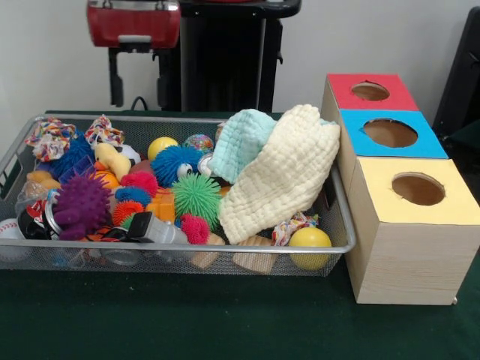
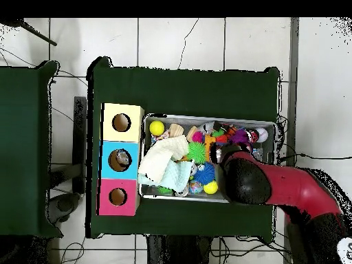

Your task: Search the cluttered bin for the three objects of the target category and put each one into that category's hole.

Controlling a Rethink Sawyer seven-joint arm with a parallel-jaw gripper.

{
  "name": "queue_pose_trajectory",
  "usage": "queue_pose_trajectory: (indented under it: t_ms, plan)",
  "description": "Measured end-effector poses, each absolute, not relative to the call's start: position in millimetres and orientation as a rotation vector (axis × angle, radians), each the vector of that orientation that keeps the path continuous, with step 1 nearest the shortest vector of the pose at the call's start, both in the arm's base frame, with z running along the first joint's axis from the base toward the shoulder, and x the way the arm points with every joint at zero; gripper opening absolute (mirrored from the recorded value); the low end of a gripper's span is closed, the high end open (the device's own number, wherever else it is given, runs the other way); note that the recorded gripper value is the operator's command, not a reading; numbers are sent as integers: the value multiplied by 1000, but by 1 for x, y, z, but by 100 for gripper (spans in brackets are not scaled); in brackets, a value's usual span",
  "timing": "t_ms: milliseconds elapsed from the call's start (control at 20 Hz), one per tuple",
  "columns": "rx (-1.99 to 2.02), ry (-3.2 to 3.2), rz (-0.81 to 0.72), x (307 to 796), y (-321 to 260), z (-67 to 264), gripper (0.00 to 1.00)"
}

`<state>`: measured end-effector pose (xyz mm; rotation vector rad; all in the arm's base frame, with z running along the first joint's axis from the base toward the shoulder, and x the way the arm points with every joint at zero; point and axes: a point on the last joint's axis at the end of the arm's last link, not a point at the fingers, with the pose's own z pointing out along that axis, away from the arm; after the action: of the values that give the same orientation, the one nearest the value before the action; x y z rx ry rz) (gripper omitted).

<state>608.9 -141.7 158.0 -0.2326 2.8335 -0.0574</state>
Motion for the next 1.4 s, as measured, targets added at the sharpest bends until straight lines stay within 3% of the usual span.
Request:
queue_pose_trajectory:
  t_ms: [700,1400]
  plan:
    - [-250,2789,-47,614,-210,118,100]
    - [-380,2787,-40,613,-221,97,100]
